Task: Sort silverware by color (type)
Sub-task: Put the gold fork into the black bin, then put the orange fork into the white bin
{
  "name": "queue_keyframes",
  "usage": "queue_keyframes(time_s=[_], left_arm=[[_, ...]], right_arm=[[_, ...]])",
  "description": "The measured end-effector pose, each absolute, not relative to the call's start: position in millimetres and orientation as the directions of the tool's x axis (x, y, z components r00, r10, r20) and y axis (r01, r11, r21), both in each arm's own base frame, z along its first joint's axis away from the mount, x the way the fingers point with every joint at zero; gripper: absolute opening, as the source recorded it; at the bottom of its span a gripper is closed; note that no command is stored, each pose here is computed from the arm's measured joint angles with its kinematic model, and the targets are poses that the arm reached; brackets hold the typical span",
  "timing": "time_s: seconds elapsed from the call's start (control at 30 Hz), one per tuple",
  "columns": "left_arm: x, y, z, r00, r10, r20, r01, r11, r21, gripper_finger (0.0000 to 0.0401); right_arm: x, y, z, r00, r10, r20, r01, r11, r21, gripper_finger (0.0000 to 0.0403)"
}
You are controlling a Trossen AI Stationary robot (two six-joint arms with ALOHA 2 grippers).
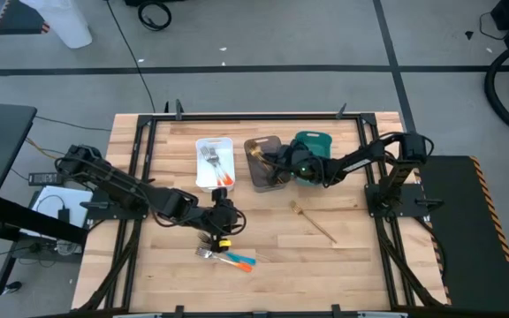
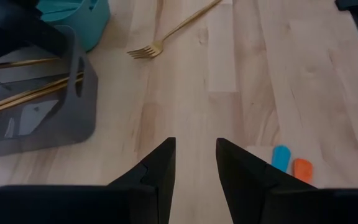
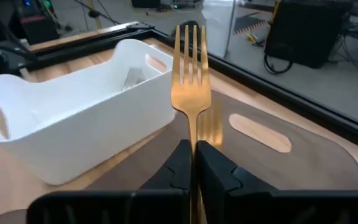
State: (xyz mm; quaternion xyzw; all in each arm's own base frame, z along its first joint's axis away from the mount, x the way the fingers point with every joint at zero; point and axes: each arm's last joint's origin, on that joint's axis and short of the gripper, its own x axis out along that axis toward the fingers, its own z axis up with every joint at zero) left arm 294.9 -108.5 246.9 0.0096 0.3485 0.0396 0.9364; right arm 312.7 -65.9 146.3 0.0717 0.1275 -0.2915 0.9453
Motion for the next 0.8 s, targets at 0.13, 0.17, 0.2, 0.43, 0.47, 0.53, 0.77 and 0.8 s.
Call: queue_keyframes(time_s=[0.13,0.17,0.2,0.43,0.47,0.53,0.77,0.8], left_arm=[[296.1,-105.6,247.4,0.755,0.088,-0.649,-0.078,0.996,0.044,0.0123],[296.0,-105.7,247.4,0.755,0.088,-0.650,-0.078,0.996,0.045,0.0123],[296.0,-105.7,247.3,0.755,0.088,-0.649,-0.078,0.996,0.044,0.0123],[296.3,-105.8,247.7,0.758,0.087,-0.646,-0.078,0.996,0.042,0.0123],[296.3,-105.8,247.7,0.758,0.087,-0.646,-0.078,0.996,0.042,0.0123],[296.3,-105.8,247.7,0.759,0.087,-0.646,-0.078,0.996,0.042,0.0123],[296.4,-105.8,247.8,0.759,0.086,-0.645,-0.078,0.996,0.041,0.0123],[296.4,-105.8,247.7,0.759,0.086,-0.646,-0.078,0.996,0.042,0.0123]], right_arm=[[312.0,-68.0,145.1,0.790,-0.538,-0.295,0.581,0.810,0.079,0.0021],[311.6,-68.3,144.3,0.786,-0.538,-0.303,0.584,0.807,0.082,0.0021],[311.2,-69.0,143.7,0.783,-0.540,-0.309,0.589,0.803,0.088,0.0021],[308.6,-71.8,138.3,0.765,-0.532,-0.363,0.604,0.789,0.116,0.0023],[308.4,-72.4,137.9,0.766,-0.528,-0.368,0.602,0.790,0.119,0.0026],[308.4,-73.3,138.2,0.769,-0.521,-0.370,0.598,0.791,0.130,0.0035],[308.3,-73.3,138.2,0.769,-0.521,-0.371,0.598,0.791,0.129,0.0077],[308.3,-73.3,138.2,0.769,-0.520,-0.371,0.597,0.792,0.129,0.0083]])
